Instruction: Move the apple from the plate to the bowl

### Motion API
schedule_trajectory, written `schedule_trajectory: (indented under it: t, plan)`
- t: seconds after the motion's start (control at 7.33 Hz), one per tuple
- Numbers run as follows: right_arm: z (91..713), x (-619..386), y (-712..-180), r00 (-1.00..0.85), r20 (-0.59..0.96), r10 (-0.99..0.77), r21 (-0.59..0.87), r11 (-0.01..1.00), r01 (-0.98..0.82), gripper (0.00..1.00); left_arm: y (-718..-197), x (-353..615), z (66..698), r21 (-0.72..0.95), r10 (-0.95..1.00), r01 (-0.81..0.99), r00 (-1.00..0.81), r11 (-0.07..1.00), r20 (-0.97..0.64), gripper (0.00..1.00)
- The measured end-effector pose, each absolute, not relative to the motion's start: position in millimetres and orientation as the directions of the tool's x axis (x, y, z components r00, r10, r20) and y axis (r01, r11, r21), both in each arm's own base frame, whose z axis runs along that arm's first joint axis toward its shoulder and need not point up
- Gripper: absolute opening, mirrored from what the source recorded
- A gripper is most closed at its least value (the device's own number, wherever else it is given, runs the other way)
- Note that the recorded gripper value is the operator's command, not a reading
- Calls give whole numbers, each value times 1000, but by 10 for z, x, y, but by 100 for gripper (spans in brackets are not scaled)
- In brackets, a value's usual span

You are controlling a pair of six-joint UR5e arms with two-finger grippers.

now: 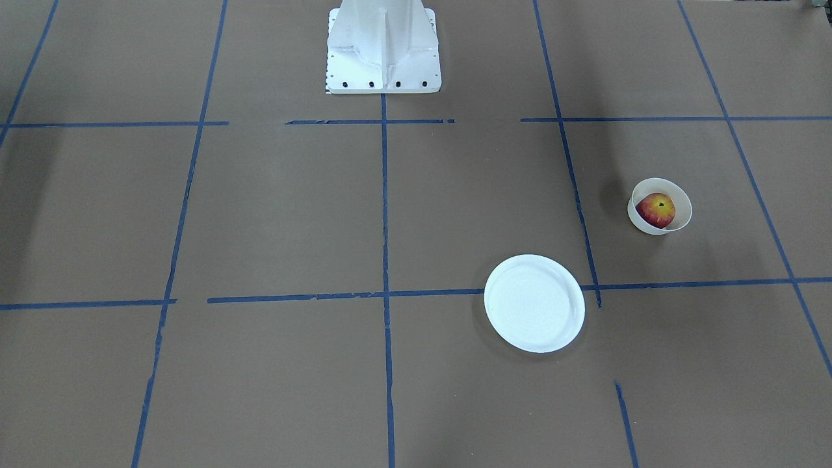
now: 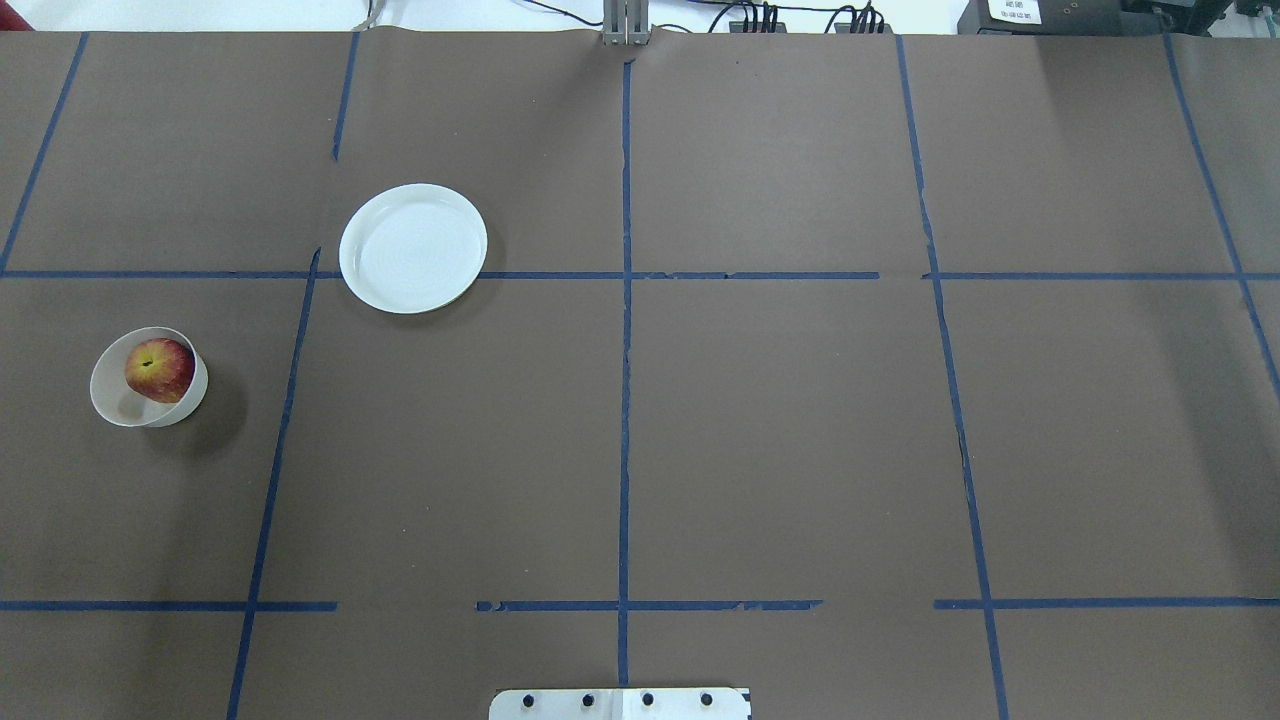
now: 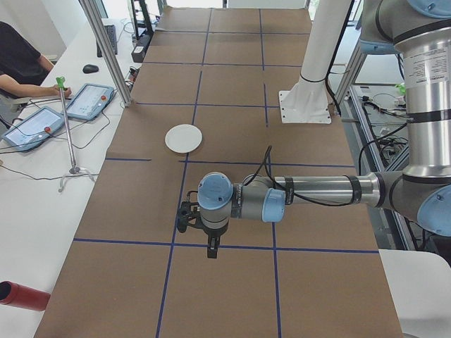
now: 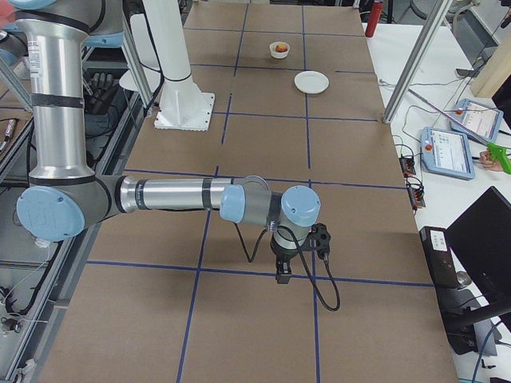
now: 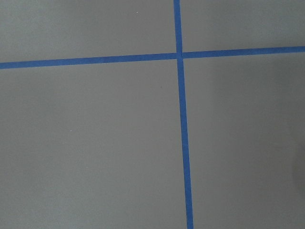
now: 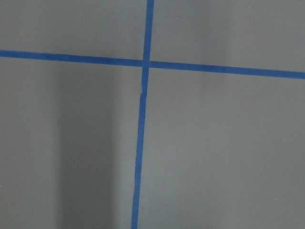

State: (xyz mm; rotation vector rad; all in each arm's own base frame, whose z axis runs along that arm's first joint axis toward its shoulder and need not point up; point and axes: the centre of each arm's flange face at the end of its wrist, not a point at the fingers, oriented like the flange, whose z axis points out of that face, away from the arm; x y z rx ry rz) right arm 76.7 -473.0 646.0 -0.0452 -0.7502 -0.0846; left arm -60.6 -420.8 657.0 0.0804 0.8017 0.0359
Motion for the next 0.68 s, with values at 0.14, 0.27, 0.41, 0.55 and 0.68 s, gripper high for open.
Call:
schedule_trajectory:
  t: [0.14,0.27,0.41,0.55,0.68]
  plan:
    - [6460,767,-4730,728,682,-61,-11,996,93,100,-4209,-608,6569,86,63,-1,695,996,-716,100]
    - [6460,767,-4730,728,682,-61,-11,996,93,100,-4208,-613,6569,85,61,0,695,996,-716,100]
    - [6460,767,-4730,728,682,-61,-11,996,93,100,-4205,-616,6572,84,60,1,695,996,-716,100]
    - [6460,767,-4730,728,682,-61,-11,996,93,100,-4203,-619,6575,84,59,2,695,997,-716,100]
    - [6460,767,-4730,728,682,-61,-11,996,93,100,-4205,-627,6579,82,56,5,695,997,-717,100]
